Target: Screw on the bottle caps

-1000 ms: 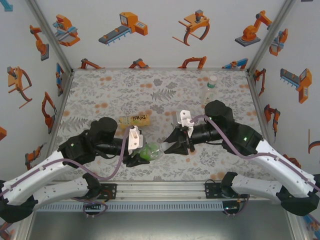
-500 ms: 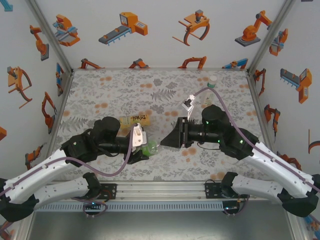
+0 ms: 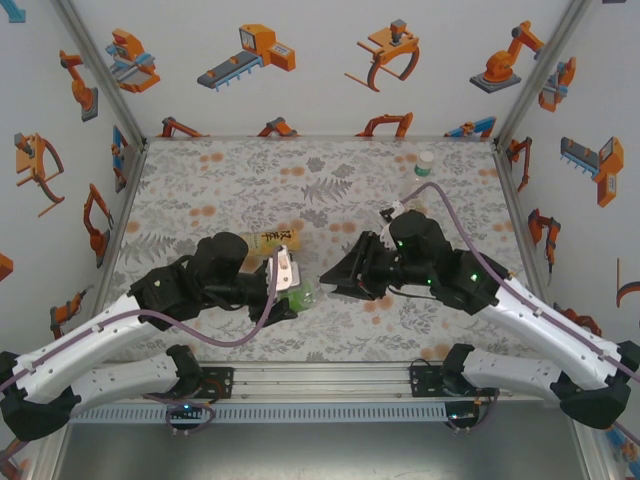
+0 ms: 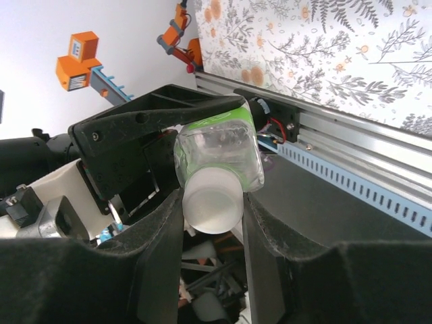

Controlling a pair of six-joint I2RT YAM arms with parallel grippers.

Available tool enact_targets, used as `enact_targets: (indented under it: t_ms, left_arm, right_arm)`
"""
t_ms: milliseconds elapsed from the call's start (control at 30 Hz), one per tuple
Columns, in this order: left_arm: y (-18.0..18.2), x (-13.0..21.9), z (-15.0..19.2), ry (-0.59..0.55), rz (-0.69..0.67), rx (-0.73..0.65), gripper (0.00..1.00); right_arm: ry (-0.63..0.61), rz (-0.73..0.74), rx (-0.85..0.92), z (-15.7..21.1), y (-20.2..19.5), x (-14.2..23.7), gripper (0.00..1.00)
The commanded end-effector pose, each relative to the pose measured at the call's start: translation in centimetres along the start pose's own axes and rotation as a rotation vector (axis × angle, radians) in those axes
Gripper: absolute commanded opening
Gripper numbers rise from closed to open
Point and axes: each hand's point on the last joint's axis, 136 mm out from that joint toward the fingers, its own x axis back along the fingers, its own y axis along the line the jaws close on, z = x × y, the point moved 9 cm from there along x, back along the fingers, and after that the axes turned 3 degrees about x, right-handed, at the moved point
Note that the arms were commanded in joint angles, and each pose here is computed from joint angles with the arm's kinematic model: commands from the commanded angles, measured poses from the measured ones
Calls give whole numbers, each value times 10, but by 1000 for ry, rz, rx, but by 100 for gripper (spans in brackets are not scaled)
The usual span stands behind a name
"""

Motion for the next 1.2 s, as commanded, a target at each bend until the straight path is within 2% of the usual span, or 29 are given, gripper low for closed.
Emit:
enact_targets:
  t_ms: [0,100,200,400,500,633,833,1000,1167]
  left_arm:
    - [-7,7,-19,-125,59,-71,0]
    - [-8,8,-19,-130,70,-71,0]
    - [-9,9,-18,-129,79,-66,0]
    - [-11,11,-18,-132,89,-65,0]
    - [-12,12,-19,-137,103,-67,0]
    - [-14,12,-20,-143,124,-71,0]
    - [-17,13,-23,-160,164,-81,0]
    - [-18,14,-23,-163,177,-77,0]
    - [-19,16,-24,-167,177,-76,0]
  right_arm:
    - [-48,-6,143,-6,15,8,21]
    - [-102,-24,321,-8,22,19,37]
    - [-154,-92,499,-9,31,30,44]
    - [-213,-295,885,1,48,51,48]
    - [-151,-424,1113,14,55,57,49]
    - [-70,-513,1357,27,57,62,48]
    - [32,-546,1698,36,52,64,49]
    - [79,-556,1838,38,52,64,50]
    - [112,-567,1861,37,53,58,49]
